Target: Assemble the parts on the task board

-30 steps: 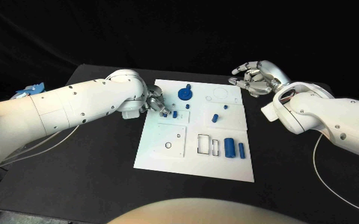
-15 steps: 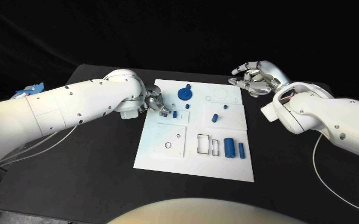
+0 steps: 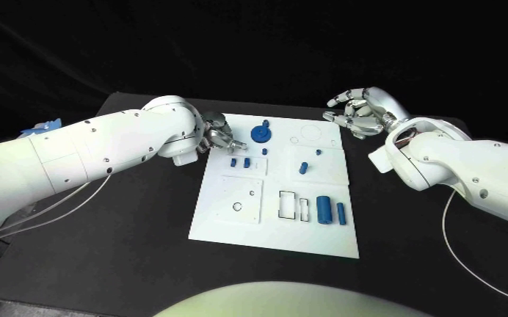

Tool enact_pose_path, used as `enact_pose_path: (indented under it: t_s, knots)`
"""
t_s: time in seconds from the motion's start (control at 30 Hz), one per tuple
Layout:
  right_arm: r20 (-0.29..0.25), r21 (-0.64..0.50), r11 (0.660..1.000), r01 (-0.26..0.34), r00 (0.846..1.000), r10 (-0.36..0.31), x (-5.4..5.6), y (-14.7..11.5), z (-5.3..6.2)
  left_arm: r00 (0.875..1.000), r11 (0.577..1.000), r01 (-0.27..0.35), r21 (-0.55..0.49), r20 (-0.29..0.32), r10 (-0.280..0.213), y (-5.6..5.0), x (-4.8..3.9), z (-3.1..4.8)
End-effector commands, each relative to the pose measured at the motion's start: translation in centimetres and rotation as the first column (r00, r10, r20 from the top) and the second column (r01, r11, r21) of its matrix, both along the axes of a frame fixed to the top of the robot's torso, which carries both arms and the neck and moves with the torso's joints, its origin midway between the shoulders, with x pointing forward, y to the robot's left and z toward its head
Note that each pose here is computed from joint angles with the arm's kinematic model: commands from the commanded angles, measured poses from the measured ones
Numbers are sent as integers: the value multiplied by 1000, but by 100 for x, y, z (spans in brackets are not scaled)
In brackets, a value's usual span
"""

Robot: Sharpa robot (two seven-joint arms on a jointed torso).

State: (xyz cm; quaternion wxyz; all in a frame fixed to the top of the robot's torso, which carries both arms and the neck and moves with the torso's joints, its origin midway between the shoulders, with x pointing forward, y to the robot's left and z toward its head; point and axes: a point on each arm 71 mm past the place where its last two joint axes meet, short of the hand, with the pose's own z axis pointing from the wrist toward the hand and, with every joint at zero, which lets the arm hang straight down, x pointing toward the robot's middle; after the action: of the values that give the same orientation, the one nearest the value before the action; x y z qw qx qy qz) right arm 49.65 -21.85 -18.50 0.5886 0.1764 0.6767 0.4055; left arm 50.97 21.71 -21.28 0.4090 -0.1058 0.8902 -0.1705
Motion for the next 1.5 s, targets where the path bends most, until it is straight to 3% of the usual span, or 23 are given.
enact_pose_path:
  t_s: [0.03,0.17,0.27,0.37,0.53,0.63,0.73,0.83,1.0,1.5]
  knots:
    - [2,-3,1000,-10,1000,10,-4,7,-2,992,996,0,-90,125,11,-56,41,99]
    - [2,0,1000,-9,1000,9,-4,7,-2,963,976,100,-193,266,-46,-182,58,213]
    - [2,2,1000,-10,1000,10,-3,11,-2,919,938,213,-272,383,-98,-300,54,296]
    - [2,4,1000,-10,1000,10,-3,13,-4,877,908,310,-282,454,-158,-394,33,316]
    - [1,5,1000,-12,1000,12,-4,20,-6,795,874,450,-181,526,-301,-558,-17,262]
    - [1,5,1000,-14,1000,14,-5,25,-7,762,864,491,-114,537,-362,-619,-25,207]
    - [1,6,1000,-15,1000,15,-4,30,-8,743,855,516,-55,525,-415,-661,-22,148]
    - [0,6,1000,-16,1000,16,-4,34,-9,736,848,530,0,497,-459,-690,-14,89]
    - [1,6,1000,-17,1000,17,-4,40,-10,735,842,535,73,451,-506,-724,15,4]
    - [2,7,1000,-19,1000,19,-2,56,-10,752,842,516,157,388,-533,-787,100,-104]
